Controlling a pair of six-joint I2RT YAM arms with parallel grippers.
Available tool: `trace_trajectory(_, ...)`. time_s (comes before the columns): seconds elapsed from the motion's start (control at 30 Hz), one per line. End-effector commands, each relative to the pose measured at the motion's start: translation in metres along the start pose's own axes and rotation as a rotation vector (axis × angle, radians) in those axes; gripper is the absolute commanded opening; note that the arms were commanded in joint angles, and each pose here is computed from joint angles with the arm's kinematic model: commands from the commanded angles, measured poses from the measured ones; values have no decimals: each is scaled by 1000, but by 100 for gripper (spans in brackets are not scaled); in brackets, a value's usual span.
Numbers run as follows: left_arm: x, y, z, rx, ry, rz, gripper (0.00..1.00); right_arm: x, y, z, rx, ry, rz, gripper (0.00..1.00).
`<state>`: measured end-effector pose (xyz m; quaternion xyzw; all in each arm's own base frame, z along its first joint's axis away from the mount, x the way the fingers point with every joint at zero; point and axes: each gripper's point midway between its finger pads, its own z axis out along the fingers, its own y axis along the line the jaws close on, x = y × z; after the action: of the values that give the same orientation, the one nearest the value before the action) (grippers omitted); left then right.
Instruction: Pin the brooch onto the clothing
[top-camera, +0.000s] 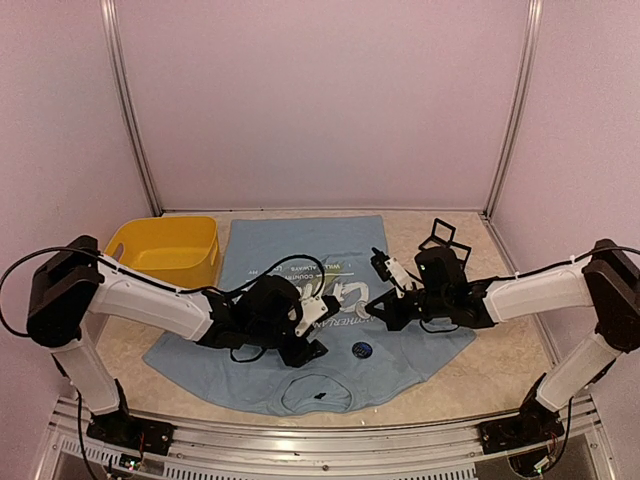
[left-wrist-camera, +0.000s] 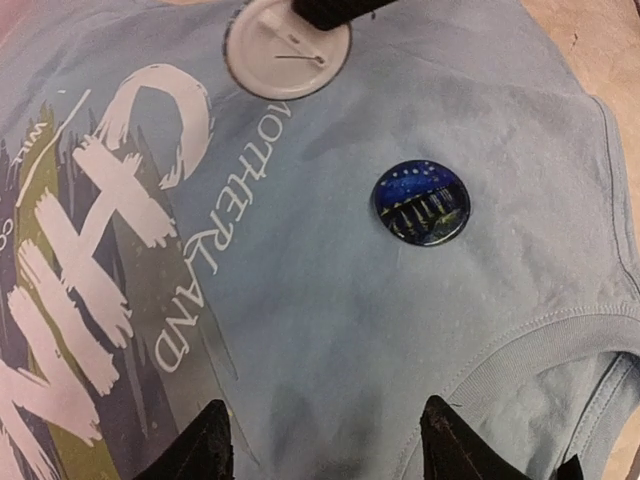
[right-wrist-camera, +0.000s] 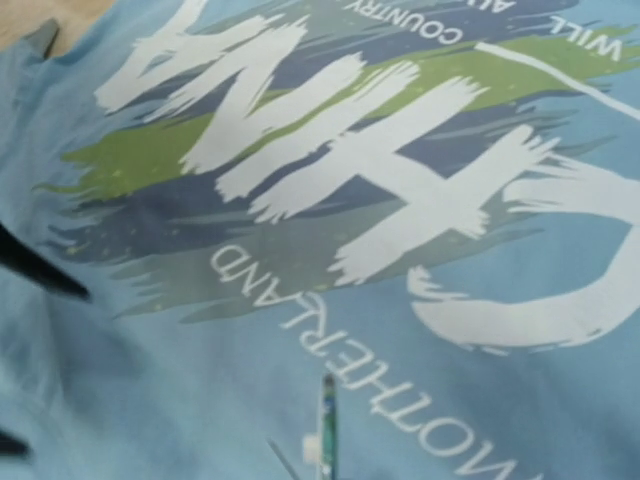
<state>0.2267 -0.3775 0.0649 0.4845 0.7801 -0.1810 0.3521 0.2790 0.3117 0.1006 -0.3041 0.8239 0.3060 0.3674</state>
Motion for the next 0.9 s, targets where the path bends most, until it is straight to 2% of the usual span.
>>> trace_trajectory(0.0, -26, -19, 25, 64, -47, 116, 65, -10, -4, 3, -25, -48, -1, 0)
trace_trajectory(0.07, -19, -29, 40, 97, -6, 149, 68, -10, -4, 3, -35, -54, -2, 0)
trace_trajectory(0.17, -16, -36, 52, 113, 24, 175, 67, -10, -5, 2, -42, -57, -4, 0)
trace_trajectory(0.4, 2, -42, 63, 145, 75, 198, 52, -4, 10, 2, -141, -45, -46, 0)
trace_trajectory(0.57, 19, -43, 69, 149, 126, 197, 33, -2, 10, 2, -157, -30, -71, 0)
trace_trajectory(0.67, 22, -44, 69, 159, 119, 191, 17, -3, 14, 0, -180, -40, -80, 0)
trace_trajectory(0.73, 21, -47, 69, 174, 116, 185, 2, -1, 22, 0, -232, -39, -98, 0)
trace_trajectory(0.87, 7, -54, 60, 210, 41, 151, 0, 9, 26, 5, -273, -19, -133, 0)
